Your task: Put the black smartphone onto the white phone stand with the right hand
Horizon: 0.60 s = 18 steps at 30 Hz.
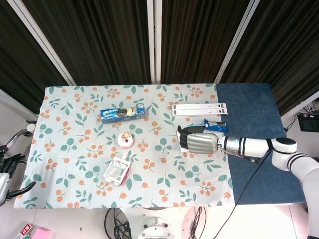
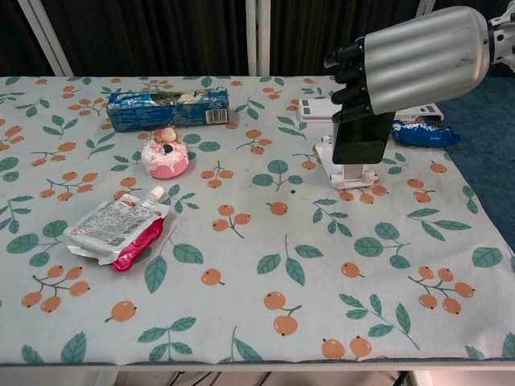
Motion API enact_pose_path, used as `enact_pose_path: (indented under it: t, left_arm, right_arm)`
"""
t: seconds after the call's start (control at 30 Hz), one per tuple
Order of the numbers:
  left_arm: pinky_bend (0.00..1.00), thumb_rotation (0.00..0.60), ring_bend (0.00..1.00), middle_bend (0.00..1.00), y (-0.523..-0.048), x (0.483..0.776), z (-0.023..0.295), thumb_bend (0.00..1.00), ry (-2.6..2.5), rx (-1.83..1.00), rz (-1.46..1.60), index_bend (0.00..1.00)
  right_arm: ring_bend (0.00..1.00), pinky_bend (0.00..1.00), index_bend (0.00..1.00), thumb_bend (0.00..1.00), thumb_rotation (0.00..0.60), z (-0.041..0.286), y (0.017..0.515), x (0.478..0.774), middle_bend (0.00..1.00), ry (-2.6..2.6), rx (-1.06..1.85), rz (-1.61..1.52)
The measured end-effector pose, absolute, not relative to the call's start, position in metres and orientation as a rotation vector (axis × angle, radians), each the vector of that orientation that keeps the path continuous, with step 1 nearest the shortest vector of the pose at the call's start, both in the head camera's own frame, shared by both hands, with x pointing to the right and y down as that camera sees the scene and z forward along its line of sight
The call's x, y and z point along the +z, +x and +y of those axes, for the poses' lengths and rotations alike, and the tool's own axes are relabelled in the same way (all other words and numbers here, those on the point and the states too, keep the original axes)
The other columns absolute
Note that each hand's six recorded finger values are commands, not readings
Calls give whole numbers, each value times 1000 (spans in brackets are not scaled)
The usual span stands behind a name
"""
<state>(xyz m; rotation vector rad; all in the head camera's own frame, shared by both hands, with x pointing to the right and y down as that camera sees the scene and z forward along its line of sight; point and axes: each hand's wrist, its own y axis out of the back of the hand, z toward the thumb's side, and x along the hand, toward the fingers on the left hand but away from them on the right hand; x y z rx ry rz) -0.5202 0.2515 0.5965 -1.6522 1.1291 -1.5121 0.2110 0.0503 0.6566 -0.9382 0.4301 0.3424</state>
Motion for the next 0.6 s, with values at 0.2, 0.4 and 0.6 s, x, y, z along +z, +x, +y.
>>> enact_pose_path:
  t: [0.2,0.4,0.6]
  left_arm:
    - [248,76,112,93,-521,599,252,0,-1660,-1519,1126,124]
    - [248,74,112,93,-522,599,252,0,-1659,-1519,1129,124]
    - [248,74,111,93,-523,600,251,0,-1660,-1521,1128,124]
  right_arm:
    - [426,227,594,242,600,55,212,665,412,-949,346,453]
    - [425,227,594,243,600,56,211,669,412,-955,350,463]
    - [422,227,592,242,600,57,210,672,411,-963,352,465]
